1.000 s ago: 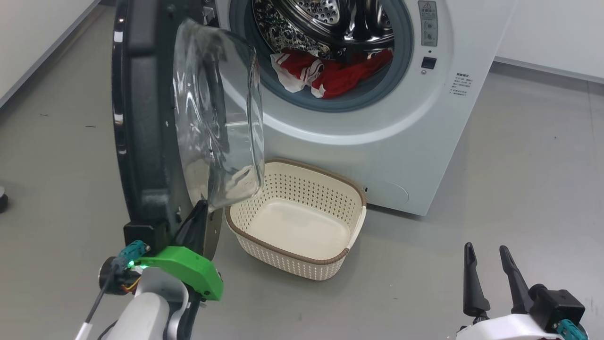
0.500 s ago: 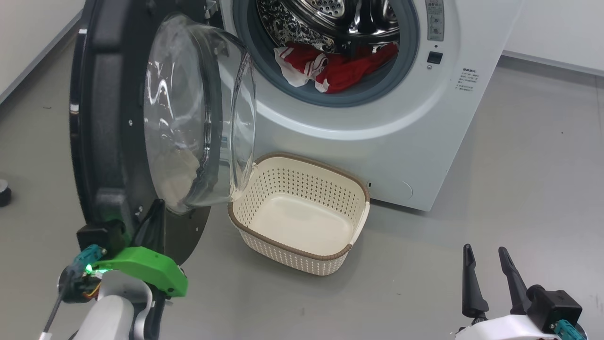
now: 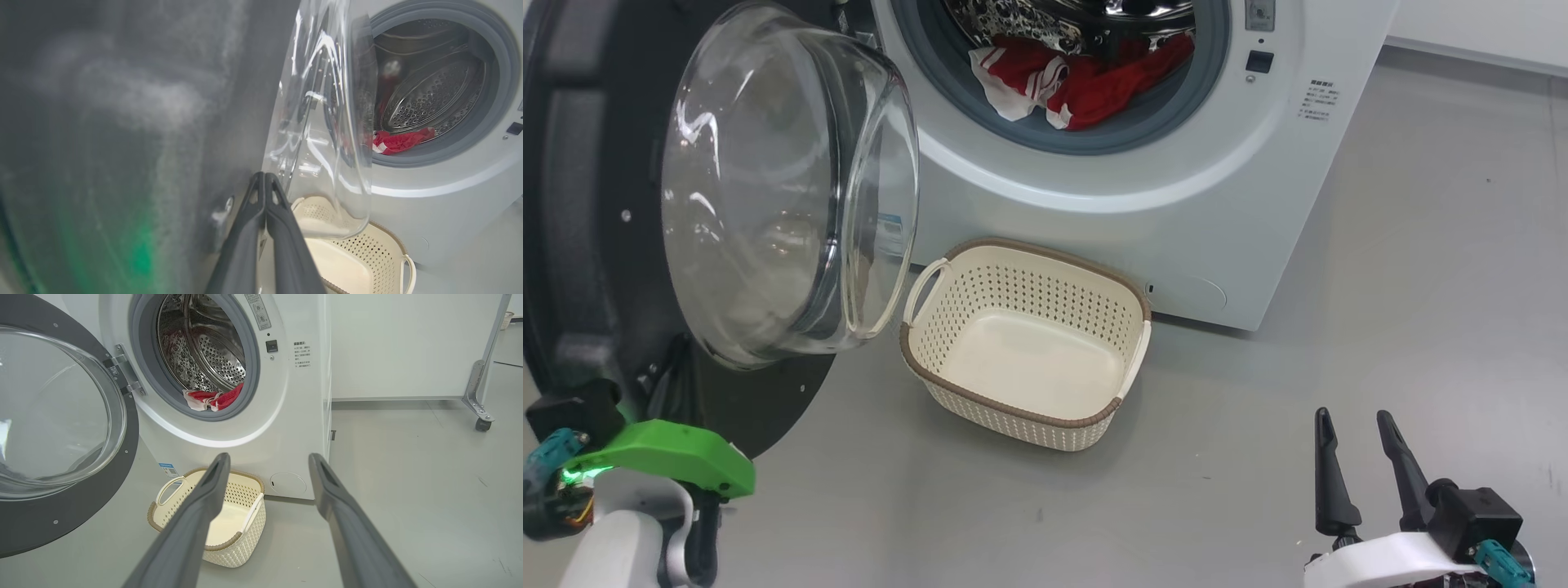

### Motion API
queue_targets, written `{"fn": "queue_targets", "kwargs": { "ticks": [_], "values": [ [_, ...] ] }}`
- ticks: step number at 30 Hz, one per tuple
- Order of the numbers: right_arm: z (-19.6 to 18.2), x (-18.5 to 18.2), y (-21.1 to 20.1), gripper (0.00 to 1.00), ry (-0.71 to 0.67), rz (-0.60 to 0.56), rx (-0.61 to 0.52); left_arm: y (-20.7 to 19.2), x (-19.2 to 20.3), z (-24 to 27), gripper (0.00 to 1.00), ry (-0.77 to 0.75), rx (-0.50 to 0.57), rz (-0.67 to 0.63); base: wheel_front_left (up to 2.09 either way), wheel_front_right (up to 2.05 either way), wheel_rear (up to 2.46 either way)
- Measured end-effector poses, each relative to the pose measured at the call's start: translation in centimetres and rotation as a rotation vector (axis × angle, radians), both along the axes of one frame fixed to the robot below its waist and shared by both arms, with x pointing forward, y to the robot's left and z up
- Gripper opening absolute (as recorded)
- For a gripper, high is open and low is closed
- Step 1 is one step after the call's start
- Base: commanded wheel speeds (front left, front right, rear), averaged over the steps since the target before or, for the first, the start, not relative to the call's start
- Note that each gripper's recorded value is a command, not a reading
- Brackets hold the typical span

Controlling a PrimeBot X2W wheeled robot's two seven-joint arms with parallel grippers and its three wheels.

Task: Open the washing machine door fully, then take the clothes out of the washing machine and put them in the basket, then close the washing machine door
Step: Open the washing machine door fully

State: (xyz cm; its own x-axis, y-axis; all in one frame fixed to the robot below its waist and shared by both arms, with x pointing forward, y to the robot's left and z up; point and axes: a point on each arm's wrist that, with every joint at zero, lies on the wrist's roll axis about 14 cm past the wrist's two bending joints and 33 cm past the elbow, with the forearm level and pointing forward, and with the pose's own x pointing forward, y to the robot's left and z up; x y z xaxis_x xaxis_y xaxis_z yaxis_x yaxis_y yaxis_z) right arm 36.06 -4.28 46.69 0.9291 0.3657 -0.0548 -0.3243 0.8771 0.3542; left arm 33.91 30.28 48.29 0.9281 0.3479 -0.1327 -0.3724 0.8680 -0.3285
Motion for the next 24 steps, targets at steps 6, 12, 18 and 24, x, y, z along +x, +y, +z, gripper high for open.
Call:
{"fn": "queue_targets", "kwargs": {
  "ticks": [6,12,18,24],
  "values": [
    [-0.2,0.6,-0.7,1.00,0.003,-0.025,0.000,1.4,0.3,-0.3,0.00,0.008,0.000,0.036,0.00,0.00,0.00],
    [-0.3,1.1,-1.2,1.00,0.002,-0.043,-0.005,2.7,0.4,-0.6,0.00,0.005,-0.016,0.082,0.00,0.00,0.00],
    [-0.6,1.2,-1.8,1.00,0.010,-0.061,-0.011,4.3,0.1,-0.8,0.00,0.010,-0.015,0.127,0.00,0.00,0.00],
    [-0.9,1.5,-1.9,1.00,0.016,-0.066,-0.010,8.0,-1.0,-0.2,0.00,0.005,0.006,0.223,0.00,0.00,0.00]
  ]
}}
